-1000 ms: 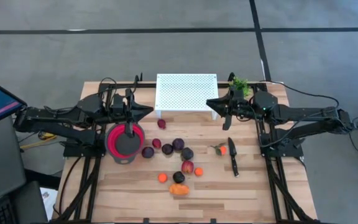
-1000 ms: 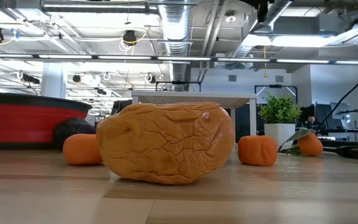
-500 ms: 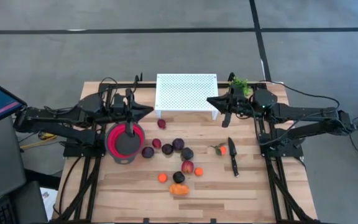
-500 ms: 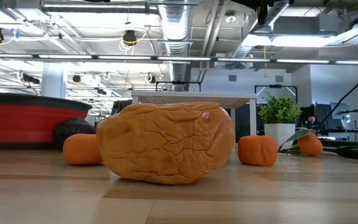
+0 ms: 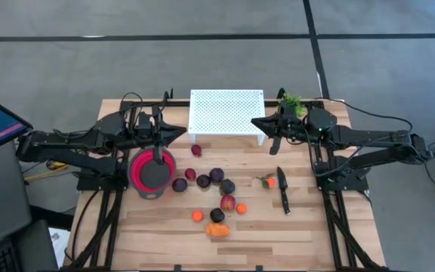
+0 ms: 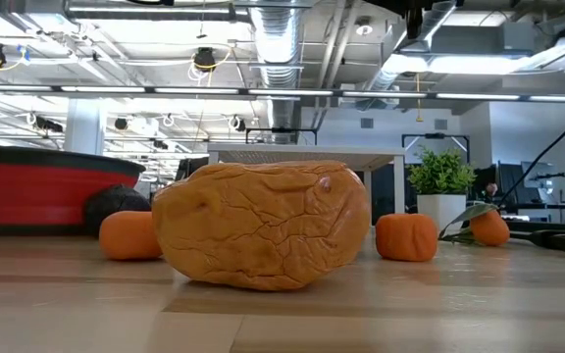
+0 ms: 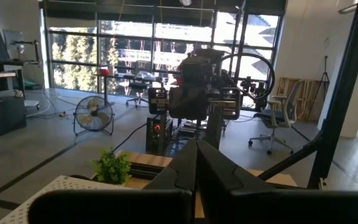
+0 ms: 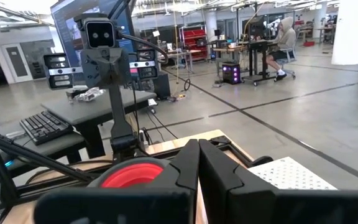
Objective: Pick & Place Fruit
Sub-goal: Put the strainer bowl on the left side of the shelf
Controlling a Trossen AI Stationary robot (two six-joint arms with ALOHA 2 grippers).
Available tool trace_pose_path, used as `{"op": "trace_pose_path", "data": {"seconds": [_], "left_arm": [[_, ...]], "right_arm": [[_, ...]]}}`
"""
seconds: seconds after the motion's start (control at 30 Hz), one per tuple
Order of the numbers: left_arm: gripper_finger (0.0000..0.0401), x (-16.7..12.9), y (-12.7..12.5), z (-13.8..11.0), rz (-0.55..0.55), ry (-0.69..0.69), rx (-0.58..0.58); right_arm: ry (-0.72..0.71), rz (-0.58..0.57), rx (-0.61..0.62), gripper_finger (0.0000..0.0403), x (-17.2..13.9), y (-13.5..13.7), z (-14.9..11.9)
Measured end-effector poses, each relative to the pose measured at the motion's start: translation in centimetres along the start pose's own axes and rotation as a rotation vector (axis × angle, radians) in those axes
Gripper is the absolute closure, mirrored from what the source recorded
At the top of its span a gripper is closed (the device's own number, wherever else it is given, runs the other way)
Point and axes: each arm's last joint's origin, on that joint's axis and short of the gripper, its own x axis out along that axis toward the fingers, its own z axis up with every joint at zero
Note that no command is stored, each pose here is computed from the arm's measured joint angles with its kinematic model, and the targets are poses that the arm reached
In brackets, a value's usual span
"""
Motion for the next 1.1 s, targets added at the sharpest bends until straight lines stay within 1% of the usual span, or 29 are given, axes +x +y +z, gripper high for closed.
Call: {"op": "trace_pose_path", "data": {"seconds": [0.27, 0.37, 0.47, 0.57, 0.7, 0.8, 0.93, 1.0, 1.1], "left_arm": [[0.0396, 0.0, 0.0, 0.0, 0.0, 0.0, 0.0], [0.0391, 0.0, 0.0, 0.0, 0.0, 0.0, 0.0], [0.0379, 0.0, 0.0, 0.0, 0.0, 0.0, 0.0], [0.0354, 0.0, 0.0, -0.01, 0.0, 0.001, -0.003], [0.031, 0.0, 0.0, -0.01, 0.0, 0.001, -0.008], [0.0276, 0.0, 0.0, -0.01, 0.0, 0.001, -0.01], [0.0237, 0.0, 0.0, -0.01, 0.0, 0.002, -0.01], [0.0225, 0.0, 0.0, -0.01, 0.0, 0.001, -0.01], [0.0218, 0.0, 0.0, -0.01, 0.0, 0.001, -0.01]], "right_arm": [[0.0, -0.001, 0.0, 0.0396, 0.0, -0.01, 0.0], [0.0, -0.002, 0.0, 0.0386, 0.0, -0.01, 0.0], [0.0, -0.002, 0.0, 0.0367, 0.0, -0.01, 0.0], [0.0, -0.002, 0.0, 0.0342, 0.0, -0.01, 0.0], [0.003, -0.003, 0.002, 0.0306, 0.0, -0.02, -0.04], [0.014, -0.005, 0.032, 0.0276, 0.01, -0.03, -0.13], [0.037, -0.01, 0.03, 0.0233, 0.0, -0.07, -0.36], [0.036, -0.01, 0.03, 0.0216, 0.0, -0.06, -0.35], [0.036, -0.01, 0.03, 0.0199, 0.0, -0.07, -0.35]]}}
